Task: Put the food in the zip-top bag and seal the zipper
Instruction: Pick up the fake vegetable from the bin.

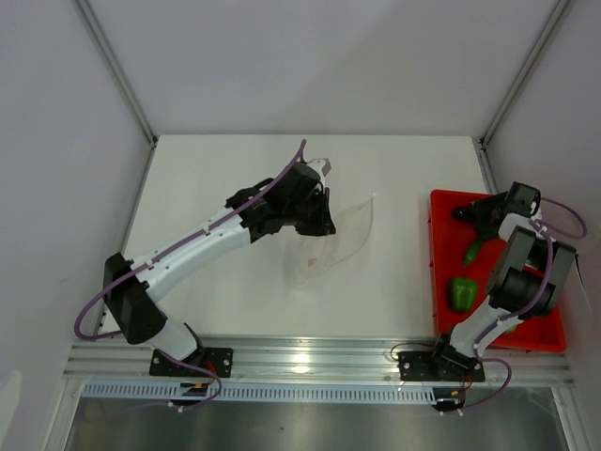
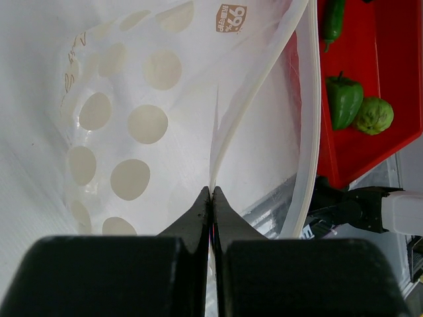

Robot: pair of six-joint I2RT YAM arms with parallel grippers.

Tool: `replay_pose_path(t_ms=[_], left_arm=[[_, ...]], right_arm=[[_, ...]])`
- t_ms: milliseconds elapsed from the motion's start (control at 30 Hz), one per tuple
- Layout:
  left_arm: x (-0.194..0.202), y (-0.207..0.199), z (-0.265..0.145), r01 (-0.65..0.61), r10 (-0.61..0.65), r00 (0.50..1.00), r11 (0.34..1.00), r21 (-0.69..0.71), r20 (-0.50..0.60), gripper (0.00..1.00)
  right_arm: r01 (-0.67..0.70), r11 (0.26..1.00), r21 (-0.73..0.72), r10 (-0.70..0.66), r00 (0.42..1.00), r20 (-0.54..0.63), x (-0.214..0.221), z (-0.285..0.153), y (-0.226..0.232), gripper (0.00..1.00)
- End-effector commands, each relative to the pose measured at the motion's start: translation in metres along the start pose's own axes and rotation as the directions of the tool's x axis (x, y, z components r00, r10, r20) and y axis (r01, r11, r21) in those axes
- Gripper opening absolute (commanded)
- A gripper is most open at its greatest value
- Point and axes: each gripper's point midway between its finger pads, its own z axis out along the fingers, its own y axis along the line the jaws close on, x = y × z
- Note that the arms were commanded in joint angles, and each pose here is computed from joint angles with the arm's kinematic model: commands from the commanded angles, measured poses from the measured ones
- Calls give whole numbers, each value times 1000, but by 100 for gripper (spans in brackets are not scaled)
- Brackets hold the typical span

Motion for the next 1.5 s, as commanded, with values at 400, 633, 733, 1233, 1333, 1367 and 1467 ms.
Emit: replay_pose_path(t_ms=[400,633,733,1233,1333,1367,1467], left_arm=[[-9,0,5,-29,29,1000,1000,7,10,1],[-11,-3,5,-28,28,1000,999,19,13,1],[-9,-1,6,-26,26,1000,1000,12,10,1],[-12,9,12,-31,32,999,998,-46,23,1],[-10,9,15,-30,30,999,998,-47,15,1],[-8,8,17,-30,30,999,998,-48,11,1],[-5,4,21,-25,25,1000,999,-41,1,1]], right_arm=[[-26,1000,-13,26,1000,15,-6,45,0,67],[2,999,-44,-1,1000,15,1,35,9,34],[62,996,-65,-59,997,43,-2,13,20,20],[384,813,-439,-442,896,-35,123,-224,99,11],[363,769,-527,-483,869,-106,161,-267,101,11],[361,751,-553,-497,860,-114,170,-276,103,10],[360,709,-607,-535,835,-130,197,-301,109,10]])
